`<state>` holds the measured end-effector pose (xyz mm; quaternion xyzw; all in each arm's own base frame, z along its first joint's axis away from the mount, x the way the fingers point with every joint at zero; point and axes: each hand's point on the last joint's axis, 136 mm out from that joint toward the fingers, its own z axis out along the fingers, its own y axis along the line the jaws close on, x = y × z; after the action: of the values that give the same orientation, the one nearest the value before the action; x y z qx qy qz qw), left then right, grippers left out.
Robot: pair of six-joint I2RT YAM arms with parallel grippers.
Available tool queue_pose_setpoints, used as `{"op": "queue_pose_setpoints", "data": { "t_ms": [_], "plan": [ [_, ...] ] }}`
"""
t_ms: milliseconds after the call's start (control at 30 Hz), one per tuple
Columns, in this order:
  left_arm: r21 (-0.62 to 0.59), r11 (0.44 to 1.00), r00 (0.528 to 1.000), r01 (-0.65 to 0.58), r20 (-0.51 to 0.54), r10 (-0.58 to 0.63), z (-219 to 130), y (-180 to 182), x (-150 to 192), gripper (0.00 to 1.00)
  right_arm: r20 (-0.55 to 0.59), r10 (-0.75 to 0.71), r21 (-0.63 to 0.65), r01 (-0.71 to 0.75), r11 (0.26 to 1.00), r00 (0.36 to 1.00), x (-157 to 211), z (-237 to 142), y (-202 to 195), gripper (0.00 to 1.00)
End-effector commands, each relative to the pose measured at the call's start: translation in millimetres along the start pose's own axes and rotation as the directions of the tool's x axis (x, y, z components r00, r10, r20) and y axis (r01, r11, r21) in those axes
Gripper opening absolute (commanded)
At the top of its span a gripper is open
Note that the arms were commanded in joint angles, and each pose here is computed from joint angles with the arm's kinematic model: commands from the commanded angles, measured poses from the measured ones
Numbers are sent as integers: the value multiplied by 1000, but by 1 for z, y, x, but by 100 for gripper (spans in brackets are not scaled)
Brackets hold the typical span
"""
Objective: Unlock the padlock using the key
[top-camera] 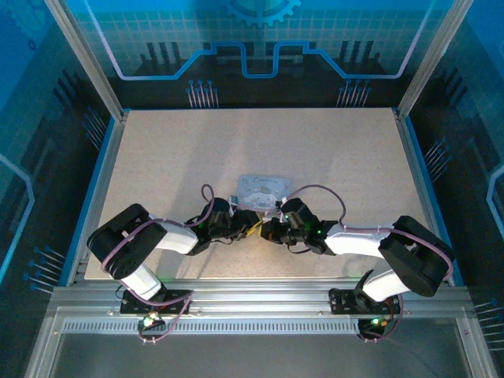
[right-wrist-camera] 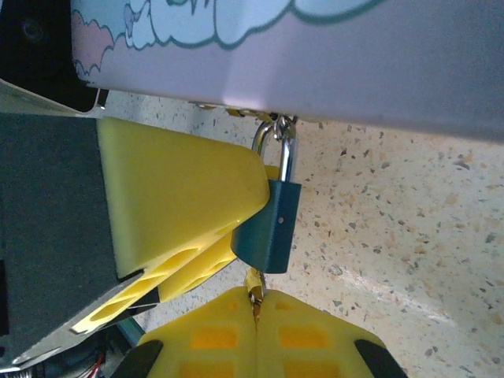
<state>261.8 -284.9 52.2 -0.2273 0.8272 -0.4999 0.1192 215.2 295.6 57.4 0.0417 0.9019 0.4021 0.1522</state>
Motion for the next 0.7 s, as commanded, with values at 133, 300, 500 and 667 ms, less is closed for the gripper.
{"op": "queue_pose_setpoints", "data": {
  "t_ms": [133, 300, 500, 667],
  "plan": [
    [18, 1000, 999, 3, -45, -2, 3, -1, 12, 18, 16, 6, -54, -6, 999, 1000, -6, -5, 16, 3],
    [24, 1000, 999, 6, -40, -5, 2, -2, 12, 7, 18, -9, -27, 9, 1000, 1000, -6, -10, 11, 9],
    [26, 1000, 999, 7, -34, -6, 1, -4, 11, 5, 17, -33, 30, 33, 999, 999, -3, -18, 0, 22],
    [31, 999, 999, 9, -31, -8, 1, -6, 11, 4, 26, -47, 59, 46, 997, 999, -3, -26, -8, 29]
  ]
}}
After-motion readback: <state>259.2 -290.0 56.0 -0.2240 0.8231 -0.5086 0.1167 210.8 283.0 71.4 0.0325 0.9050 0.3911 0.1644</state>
